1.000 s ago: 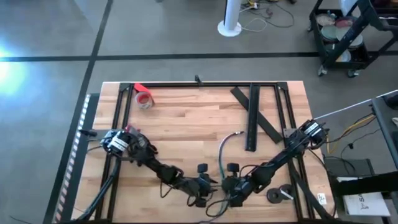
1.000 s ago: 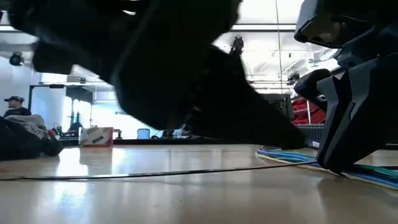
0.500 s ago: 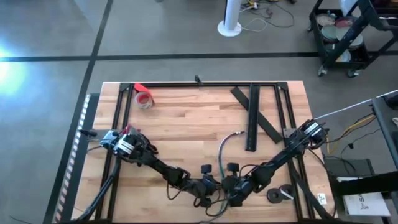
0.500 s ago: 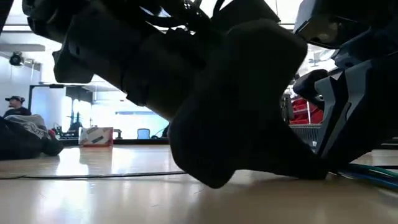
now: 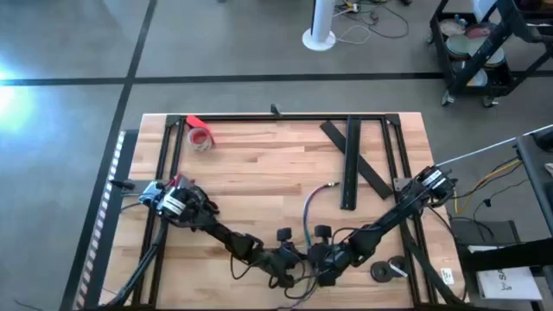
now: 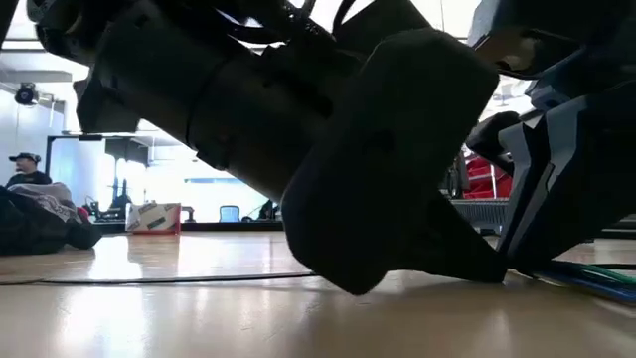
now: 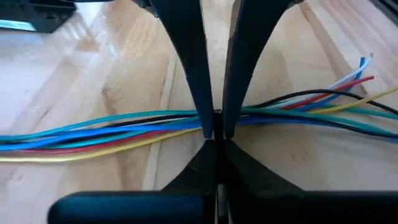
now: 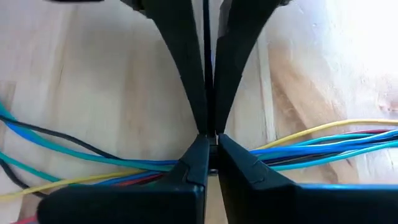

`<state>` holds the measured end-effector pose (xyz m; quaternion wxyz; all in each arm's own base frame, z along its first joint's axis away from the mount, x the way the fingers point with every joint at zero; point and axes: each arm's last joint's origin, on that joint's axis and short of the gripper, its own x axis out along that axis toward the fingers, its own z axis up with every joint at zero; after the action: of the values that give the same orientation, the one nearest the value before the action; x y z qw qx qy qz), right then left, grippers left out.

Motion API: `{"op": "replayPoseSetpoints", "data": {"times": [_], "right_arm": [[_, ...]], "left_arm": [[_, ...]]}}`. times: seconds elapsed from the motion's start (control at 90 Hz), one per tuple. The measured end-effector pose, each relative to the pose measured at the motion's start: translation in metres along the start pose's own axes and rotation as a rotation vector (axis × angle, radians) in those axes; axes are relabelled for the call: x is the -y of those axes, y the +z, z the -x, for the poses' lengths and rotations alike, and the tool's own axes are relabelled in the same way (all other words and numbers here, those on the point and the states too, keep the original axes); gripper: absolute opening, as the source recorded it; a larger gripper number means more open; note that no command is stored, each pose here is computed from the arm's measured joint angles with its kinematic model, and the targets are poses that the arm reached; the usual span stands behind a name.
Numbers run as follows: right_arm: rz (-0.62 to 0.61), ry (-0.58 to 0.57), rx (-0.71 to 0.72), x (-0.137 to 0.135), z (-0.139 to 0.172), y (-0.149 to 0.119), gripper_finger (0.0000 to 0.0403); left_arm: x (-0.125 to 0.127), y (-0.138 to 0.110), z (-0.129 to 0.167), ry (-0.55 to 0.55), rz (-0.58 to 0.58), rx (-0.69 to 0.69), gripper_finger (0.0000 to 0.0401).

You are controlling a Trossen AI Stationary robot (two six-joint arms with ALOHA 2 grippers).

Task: Ziptie cables
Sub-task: Wrap the zip tie around the cable bundle, then put the zip-tied cables into the black cable duct

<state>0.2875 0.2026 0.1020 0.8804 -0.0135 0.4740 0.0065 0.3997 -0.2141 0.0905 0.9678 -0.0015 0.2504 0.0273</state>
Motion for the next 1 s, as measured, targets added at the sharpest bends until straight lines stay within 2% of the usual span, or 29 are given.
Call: {"op": "replayPoseSetpoints", "data": {"times": [0.289,0.367,0.422,0.778,1.0], "right_arm": [[-0.016,0.004,0.013,-0.001,0.0,0.002,0.0007],[-0.018,0.006,0.007,-0.001,0.001,0.002,0.0006],[0.004,0.02,-0.066,0.0,0.002,-0.007,0.0005],[0.018,-0.019,-0.022,-0.002,0.005,-0.007,0.0006],[0.083,-0.05,0.041,0.005,0.025,0.007,0.0039]], "left_arm": [[0.003,-0.016,0.022,0.043,0.091,-0.005,0.0001],[0.001,-0.019,0.03,0.047,0.098,-0.006,0.0],[0.0,-0.025,0.037,0.068,0.094,-0.021,0.0],[-0.004,-0.031,0.052,0.066,0.115,-0.014,0.0],[-0.004,-0.029,0.053,0.052,0.081,-0.012,0.0]]}}
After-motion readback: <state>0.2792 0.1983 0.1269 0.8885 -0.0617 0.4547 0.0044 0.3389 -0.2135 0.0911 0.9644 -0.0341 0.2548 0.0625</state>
